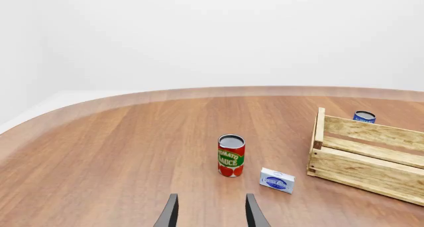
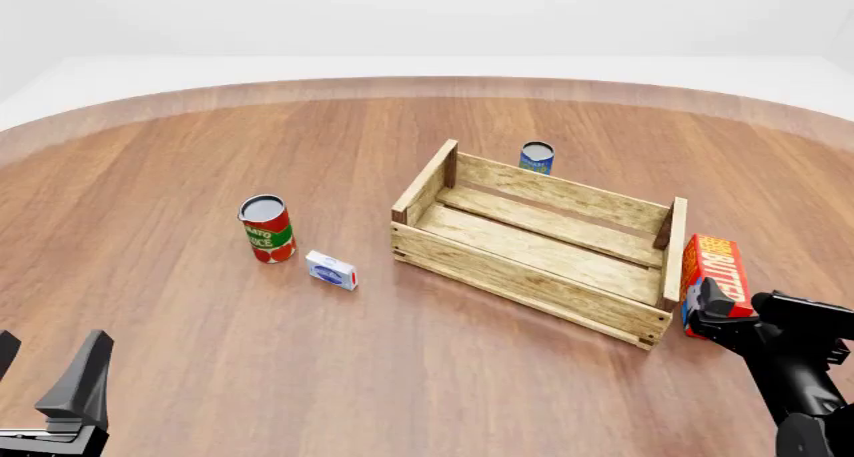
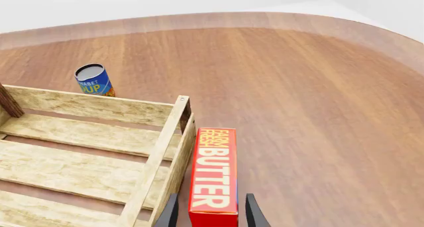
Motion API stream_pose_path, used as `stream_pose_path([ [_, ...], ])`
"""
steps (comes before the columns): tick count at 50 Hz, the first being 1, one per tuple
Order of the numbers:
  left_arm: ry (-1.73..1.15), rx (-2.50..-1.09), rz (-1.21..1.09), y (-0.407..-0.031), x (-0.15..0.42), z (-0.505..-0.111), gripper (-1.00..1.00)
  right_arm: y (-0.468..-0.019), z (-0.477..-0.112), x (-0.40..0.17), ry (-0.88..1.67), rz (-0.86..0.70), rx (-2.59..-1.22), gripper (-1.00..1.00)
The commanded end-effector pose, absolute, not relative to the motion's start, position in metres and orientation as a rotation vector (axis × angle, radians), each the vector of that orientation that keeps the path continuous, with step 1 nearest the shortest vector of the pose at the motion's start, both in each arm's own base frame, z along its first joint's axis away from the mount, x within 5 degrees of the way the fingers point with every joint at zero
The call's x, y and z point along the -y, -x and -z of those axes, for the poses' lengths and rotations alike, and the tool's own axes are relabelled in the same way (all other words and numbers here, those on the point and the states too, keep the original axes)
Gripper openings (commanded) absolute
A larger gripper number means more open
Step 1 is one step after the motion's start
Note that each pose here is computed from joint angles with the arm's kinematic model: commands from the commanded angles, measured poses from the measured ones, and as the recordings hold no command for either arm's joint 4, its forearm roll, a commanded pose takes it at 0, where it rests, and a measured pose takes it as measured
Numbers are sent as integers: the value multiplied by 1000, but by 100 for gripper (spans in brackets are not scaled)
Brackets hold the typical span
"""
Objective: Pick up the butter and put it in the tray.
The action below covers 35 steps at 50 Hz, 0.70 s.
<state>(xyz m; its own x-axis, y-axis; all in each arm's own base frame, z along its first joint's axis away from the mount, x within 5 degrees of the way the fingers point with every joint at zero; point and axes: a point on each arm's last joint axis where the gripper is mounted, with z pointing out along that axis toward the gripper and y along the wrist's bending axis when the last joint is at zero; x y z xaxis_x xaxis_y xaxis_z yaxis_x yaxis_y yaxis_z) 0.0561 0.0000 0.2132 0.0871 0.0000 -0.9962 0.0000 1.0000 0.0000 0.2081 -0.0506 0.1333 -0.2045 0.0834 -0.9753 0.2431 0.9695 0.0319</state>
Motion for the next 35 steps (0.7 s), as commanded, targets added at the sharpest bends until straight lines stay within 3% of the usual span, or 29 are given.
stream_pose_path([
  [1,0,-1484,0,-56,0,-213,100,-212,-128,53,-257,146,-1796,100],
  [35,0,-1484,0,-56,0,-213,100,-223,-110,55,-284,121,-1852,100],
])
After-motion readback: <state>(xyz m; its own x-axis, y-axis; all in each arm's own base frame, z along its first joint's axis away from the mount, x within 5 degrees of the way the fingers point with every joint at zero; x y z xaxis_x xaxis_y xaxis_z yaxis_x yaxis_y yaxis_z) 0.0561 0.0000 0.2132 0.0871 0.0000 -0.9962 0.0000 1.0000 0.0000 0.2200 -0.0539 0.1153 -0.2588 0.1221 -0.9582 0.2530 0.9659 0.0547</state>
